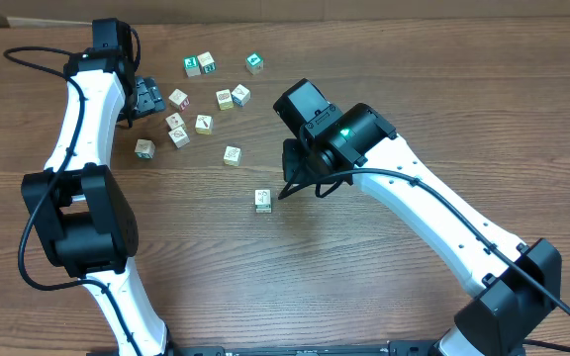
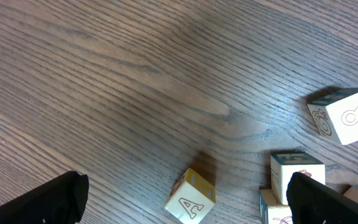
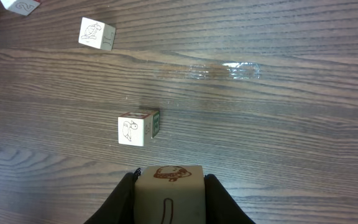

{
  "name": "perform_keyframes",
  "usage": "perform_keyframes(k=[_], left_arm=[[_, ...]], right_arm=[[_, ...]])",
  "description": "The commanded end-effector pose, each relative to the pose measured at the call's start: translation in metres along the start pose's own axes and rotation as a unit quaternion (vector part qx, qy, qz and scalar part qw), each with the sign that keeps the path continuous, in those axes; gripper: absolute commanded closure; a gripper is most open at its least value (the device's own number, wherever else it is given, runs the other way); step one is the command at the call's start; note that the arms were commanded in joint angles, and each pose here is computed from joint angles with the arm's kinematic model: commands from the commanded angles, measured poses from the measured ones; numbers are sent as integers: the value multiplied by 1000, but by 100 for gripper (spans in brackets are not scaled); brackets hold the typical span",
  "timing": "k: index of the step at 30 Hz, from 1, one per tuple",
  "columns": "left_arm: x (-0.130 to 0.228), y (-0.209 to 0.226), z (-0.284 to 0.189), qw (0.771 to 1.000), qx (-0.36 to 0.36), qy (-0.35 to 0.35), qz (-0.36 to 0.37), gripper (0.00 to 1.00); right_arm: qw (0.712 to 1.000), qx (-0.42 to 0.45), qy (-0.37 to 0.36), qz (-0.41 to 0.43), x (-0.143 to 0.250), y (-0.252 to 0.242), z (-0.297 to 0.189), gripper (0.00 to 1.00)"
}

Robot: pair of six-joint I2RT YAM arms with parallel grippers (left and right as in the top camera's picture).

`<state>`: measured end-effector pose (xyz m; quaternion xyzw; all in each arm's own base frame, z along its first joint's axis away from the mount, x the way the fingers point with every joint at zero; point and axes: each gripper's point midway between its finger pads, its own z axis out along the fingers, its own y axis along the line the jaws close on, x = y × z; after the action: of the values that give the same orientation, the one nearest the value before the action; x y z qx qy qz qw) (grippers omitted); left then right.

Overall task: Form a tower
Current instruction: 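Position the held 1 block above the red-3 block, then lower the 1 block onto the red-3 block with the right gripper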

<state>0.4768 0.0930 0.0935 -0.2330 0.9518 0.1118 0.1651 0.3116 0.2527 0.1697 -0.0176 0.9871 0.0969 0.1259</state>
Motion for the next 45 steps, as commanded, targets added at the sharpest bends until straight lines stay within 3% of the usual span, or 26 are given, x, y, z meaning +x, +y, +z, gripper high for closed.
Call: perform_keyframes(k=[1, 30, 45], left_arm=[[1, -2, 3, 1000, 1, 3, 7, 0], [1, -2, 3, 1000, 1, 3, 7, 1], [1, -2, 3, 1000, 1, 3, 7, 0]], right_arm=[[1000, -2, 1, -3, 1, 2, 2, 96], [999, -41, 11, -3, 3, 17, 1, 96], [997, -68, -9, -25, 10, 36, 37, 96]])
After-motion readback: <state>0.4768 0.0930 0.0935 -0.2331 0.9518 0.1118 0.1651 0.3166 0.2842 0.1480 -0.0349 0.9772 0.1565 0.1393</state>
